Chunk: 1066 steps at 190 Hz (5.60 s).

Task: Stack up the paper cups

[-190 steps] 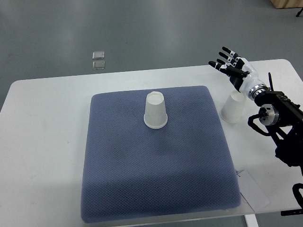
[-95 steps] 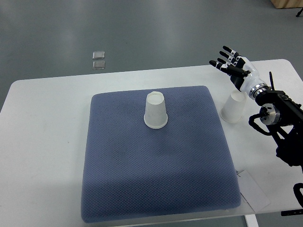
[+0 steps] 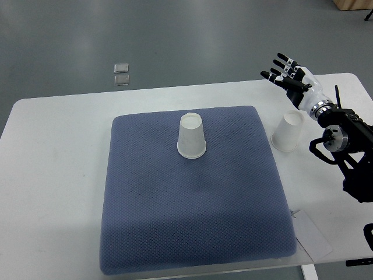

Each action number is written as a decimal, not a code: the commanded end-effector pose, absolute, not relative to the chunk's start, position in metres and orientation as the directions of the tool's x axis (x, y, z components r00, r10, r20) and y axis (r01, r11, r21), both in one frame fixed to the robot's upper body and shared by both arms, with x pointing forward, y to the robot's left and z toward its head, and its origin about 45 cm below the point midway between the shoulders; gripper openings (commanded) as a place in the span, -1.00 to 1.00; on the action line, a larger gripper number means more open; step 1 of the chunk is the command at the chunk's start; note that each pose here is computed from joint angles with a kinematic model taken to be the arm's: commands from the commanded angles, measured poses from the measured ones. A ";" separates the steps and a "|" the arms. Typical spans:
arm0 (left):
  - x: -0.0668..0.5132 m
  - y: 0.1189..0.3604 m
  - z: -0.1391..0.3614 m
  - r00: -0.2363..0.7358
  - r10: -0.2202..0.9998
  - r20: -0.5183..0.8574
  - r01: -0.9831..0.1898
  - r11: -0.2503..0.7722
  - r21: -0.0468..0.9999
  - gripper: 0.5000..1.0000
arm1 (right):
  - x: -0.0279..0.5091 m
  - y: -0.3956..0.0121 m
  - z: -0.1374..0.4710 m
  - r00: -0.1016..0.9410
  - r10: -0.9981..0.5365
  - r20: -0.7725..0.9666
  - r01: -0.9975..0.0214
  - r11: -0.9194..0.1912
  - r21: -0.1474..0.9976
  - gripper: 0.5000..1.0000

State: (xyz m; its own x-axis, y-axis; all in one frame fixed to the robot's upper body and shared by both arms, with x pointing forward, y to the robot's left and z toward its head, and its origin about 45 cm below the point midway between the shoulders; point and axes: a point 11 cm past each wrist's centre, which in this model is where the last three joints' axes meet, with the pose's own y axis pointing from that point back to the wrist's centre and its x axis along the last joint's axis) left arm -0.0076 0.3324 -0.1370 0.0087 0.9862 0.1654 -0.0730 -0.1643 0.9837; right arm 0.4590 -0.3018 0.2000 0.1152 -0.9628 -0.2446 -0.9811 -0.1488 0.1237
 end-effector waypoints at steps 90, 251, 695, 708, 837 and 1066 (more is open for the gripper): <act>-0.007 0.332 -0.137 0.009 0.986 0.165 -0.074 -0.164 0.984 1.00 | 0.449 -0.361 0.240 0.368 -0.893 0.260 -0.927 -0.329 0.182 0.73; -0.007 0.332 -0.137 0.009 0.986 0.165 -0.074 -0.164 0.984 1.00 | 0.434 -0.335 0.248 0.528 -0.271 0.805 -0.809 -0.448 0.380 0.73; -0.007 0.332 -0.137 0.009 0.986 0.165 -0.074 -0.164 0.984 1.00 | 0.445 -0.173 0.377 0.440 -0.061 0.896 -0.579 -0.782 0.231 -1.00; -0.008 0.332 -0.137 0.009 0.986 0.165 -0.072 -0.164 0.984 1.00 | 0.444 -0.159 0.378 0.437 -0.028 0.899 -0.557 -0.793 0.247 -1.00; -0.008 0.332 -0.137 0.009 0.986 0.165 -0.072 -0.164 0.984 1.00 | 0.435 -0.119 0.335 0.444 0.145 0.884 -0.476 -0.797 0.370 -1.00; -0.008 0.332 -0.137 0.009 0.986 0.165 -0.072 -0.164 0.984 1.00 | 0.478 -0.202 0.307 0.499 -0.364 0.786 -0.744 -0.646 0.172 0.62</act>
State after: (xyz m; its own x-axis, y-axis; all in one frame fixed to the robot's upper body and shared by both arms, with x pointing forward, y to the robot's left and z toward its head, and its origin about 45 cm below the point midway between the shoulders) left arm -0.0076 0.3324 -0.1370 0.0089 0.9862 0.1655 -0.0726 -0.1644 0.9837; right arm 0.4630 -0.1661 0.3092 0.4833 -0.1510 0.8623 -0.6548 -0.7161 0.2417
